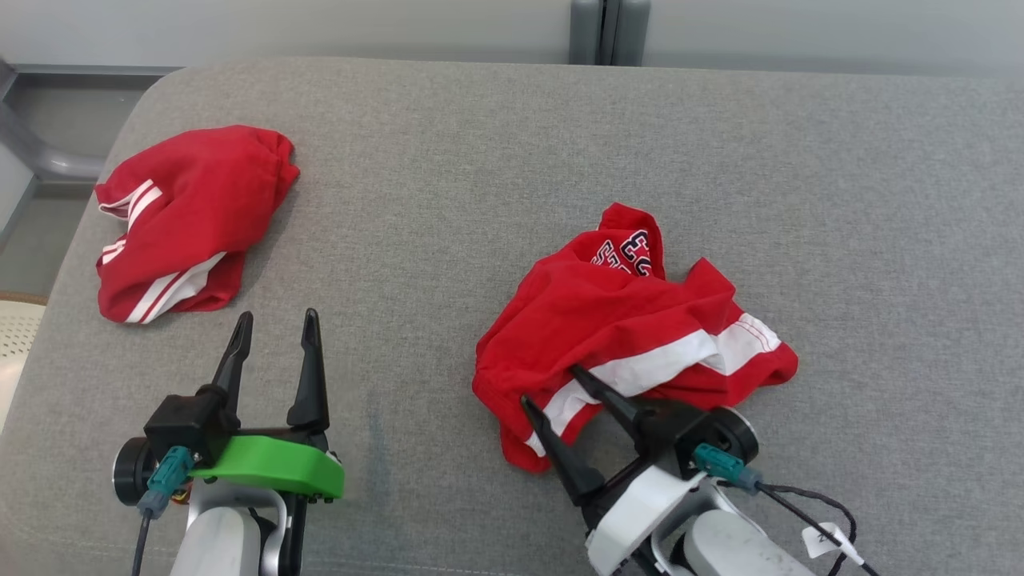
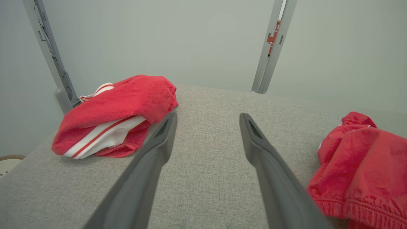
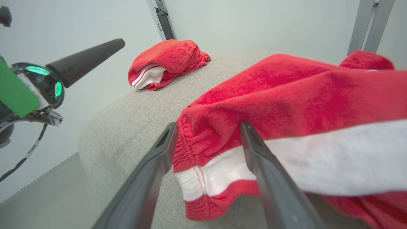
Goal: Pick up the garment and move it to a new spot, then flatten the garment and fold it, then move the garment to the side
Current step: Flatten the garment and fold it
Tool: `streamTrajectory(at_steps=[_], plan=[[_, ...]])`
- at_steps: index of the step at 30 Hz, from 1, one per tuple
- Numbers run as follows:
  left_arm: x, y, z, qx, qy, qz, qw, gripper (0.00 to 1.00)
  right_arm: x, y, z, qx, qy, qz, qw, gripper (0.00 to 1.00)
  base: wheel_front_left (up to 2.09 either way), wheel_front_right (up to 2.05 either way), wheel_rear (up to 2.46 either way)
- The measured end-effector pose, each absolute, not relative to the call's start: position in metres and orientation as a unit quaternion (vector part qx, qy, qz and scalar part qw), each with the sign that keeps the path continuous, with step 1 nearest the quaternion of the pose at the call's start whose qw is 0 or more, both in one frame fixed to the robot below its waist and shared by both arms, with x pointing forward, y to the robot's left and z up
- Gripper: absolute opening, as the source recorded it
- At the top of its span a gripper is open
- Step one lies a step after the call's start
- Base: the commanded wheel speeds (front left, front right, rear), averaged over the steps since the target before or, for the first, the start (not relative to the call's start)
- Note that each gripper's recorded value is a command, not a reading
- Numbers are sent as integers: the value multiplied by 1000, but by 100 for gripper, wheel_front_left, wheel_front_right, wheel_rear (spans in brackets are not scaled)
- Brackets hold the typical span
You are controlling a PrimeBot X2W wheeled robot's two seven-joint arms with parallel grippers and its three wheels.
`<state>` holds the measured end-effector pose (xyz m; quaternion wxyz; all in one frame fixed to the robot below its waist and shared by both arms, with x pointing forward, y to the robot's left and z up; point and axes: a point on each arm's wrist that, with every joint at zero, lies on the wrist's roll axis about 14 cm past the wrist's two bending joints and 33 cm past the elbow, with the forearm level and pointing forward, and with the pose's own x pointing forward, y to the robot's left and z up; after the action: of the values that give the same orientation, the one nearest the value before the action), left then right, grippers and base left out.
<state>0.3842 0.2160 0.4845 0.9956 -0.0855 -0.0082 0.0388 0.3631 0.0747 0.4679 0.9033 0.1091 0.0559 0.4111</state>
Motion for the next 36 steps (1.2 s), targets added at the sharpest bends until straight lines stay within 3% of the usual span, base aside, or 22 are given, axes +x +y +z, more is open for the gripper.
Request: streamTrajectory(at_steps=[9,15,23,30,31,32,33,36], plan=[[388,207,489,-89,-15,26,996,100,414,-4,499,79,-14,306,949,100,0,0,0],[390,206,488,-90,-13,24,996,100,447,-62,493,29,-16,236,971,100,0,0,0],[390,208,481,-89,-4,28,996,100,469,-93,448,-18,54,204,977,100,0,0,0],[388,213,478,-87,2,38,995,100,457,-86,397,-16,136,209,968,100,0,0,0],[388,214,477,-88,2,39,995,100,455,-84,393,-12,143,210,967,77,0,0,0],[388,214,477,-88,3,40,995,100,454,-83,391,-10,146,211,966,33,0,0,0],[388,214,477,-89,3,41,995,100,453,-82,390,-10,148,212,966,0,0,0,0],[389,213,477,-89,2,41,995,100,455,-85,395,3,142,203,969,0,0,0,0]])
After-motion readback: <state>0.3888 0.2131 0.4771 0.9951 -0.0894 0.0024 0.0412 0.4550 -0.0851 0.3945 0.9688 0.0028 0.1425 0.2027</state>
